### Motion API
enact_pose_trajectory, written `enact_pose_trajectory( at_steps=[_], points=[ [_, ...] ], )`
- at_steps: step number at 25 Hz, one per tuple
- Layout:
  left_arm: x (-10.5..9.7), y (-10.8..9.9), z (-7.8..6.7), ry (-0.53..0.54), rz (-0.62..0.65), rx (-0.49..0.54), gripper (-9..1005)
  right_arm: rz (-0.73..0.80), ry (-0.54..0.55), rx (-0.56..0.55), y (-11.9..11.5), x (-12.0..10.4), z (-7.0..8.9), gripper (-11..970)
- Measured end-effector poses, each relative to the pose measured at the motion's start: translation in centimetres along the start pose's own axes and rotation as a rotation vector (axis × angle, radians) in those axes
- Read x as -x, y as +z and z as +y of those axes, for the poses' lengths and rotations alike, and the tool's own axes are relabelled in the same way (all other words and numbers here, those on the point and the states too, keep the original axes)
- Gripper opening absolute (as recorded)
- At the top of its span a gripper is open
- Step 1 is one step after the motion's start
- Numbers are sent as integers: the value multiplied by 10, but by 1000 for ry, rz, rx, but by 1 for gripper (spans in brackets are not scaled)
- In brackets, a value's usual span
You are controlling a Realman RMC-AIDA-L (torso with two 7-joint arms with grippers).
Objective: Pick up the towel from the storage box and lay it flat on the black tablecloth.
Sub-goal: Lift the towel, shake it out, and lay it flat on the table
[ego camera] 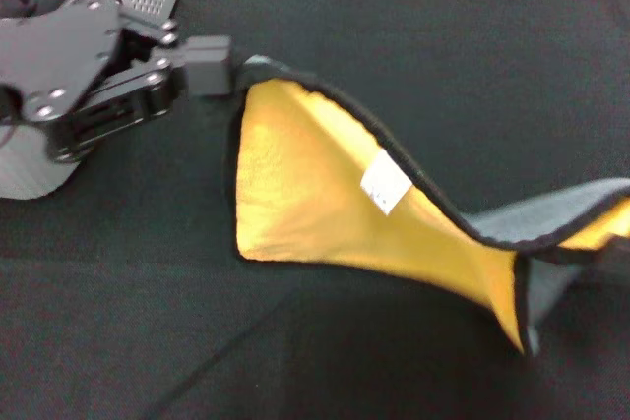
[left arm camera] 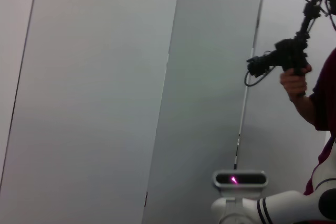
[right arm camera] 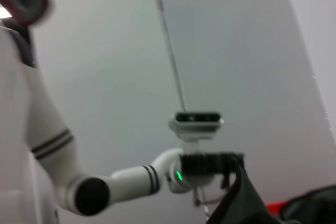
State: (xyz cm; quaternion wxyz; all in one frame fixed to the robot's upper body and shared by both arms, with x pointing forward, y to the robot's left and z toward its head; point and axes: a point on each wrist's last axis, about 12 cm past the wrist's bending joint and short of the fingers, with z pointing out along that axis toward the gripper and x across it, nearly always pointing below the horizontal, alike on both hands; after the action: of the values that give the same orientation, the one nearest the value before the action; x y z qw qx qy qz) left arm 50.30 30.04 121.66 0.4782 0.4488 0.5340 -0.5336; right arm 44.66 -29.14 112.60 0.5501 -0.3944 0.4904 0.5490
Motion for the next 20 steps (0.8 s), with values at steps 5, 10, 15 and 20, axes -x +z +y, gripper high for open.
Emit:
enact_pose_trajectory(
  at_steps=[5,10,15,20],
  points=[
    [1,-22,-13,-2,-7,8,19,-34,-13,42,-18,17,16,5],
    [-3,-33,-21,-44,49,-3,19,-16,13,55,-23,18,20,5],
    [-11,-39,-27,-77,96,-9,19,8,41,87,-18,14,19,5],
    [-12,-52,-35,-90,110,21,19,20,53,123,-11,16,15,5]
  ],
)
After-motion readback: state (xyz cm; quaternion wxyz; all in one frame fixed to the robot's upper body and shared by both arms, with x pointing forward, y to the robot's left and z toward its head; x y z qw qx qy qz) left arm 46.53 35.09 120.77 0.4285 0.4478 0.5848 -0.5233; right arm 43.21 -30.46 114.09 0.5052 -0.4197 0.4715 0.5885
